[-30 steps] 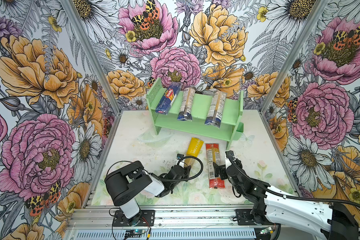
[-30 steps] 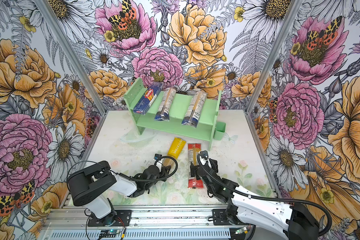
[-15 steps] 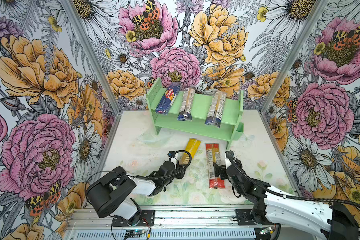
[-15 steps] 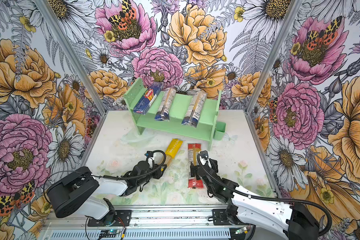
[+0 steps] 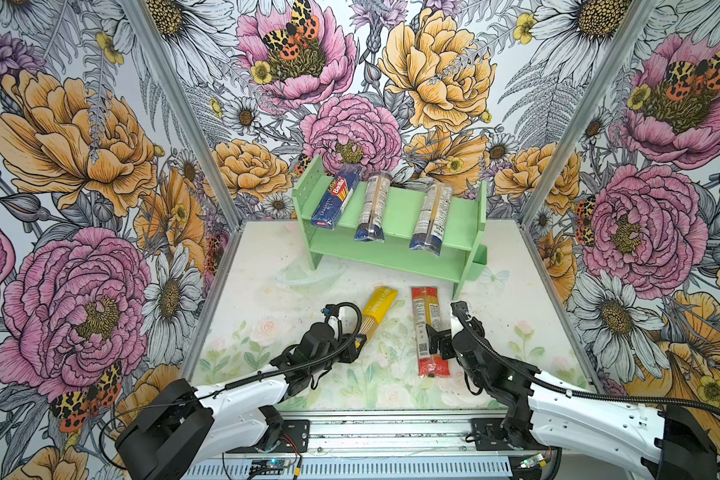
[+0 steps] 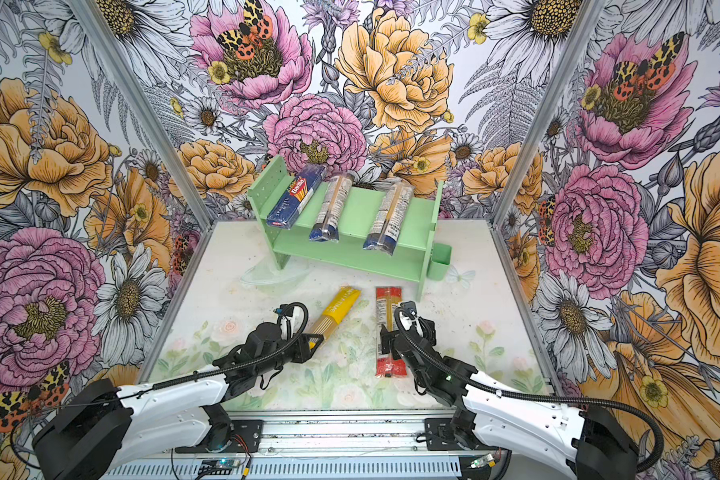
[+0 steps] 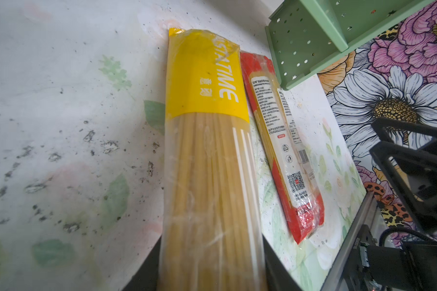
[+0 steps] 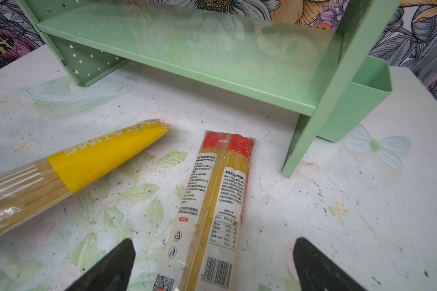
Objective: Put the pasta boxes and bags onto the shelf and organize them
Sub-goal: 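Lift the yellow bag and swing its far end toward the green shelf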
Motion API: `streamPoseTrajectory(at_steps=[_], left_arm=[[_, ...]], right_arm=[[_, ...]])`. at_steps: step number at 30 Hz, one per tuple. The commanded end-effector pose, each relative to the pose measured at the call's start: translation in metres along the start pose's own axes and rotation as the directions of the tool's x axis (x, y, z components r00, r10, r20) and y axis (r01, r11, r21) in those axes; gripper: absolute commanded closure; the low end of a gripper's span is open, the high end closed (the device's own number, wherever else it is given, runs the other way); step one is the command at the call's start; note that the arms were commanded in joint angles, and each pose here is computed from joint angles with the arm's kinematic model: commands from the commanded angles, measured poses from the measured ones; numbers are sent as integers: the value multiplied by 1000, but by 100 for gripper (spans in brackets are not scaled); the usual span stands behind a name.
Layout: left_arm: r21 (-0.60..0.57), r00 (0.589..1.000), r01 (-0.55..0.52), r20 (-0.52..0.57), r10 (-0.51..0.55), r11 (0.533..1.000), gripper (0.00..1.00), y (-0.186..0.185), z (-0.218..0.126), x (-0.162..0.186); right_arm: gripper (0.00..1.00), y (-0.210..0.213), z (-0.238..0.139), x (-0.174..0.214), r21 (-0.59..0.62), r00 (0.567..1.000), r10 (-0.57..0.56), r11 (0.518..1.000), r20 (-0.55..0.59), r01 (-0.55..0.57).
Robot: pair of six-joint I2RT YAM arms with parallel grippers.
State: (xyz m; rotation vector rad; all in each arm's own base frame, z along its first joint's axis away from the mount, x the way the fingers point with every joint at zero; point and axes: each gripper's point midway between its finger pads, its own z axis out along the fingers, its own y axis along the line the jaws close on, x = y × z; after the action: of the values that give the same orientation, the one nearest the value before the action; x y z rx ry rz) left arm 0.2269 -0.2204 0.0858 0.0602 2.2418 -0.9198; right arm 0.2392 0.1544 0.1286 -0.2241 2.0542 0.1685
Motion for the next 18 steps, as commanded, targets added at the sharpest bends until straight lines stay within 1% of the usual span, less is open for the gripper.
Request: streamPoseTrajectory(at_steps=[1, 7, 18], left_arm=[[155, 989, 6, 146, -29, 988, 100, -40, -18, -46], [177, 987, 39, 149, -66, 983, 100, -43, -27, -54], [260, 984, 91, 125, -127, 961, 100, -55, -37, -64]], right_arm=[[1, -3, 0, -4, 18, 1000, 20, 1000, 10, -20], [0, -3, 0, -5, 19, 1000, 20, 1000, 13, -20], [1, -3, 0, -7, 18, 1000, 14, 1000, 15, -15]])
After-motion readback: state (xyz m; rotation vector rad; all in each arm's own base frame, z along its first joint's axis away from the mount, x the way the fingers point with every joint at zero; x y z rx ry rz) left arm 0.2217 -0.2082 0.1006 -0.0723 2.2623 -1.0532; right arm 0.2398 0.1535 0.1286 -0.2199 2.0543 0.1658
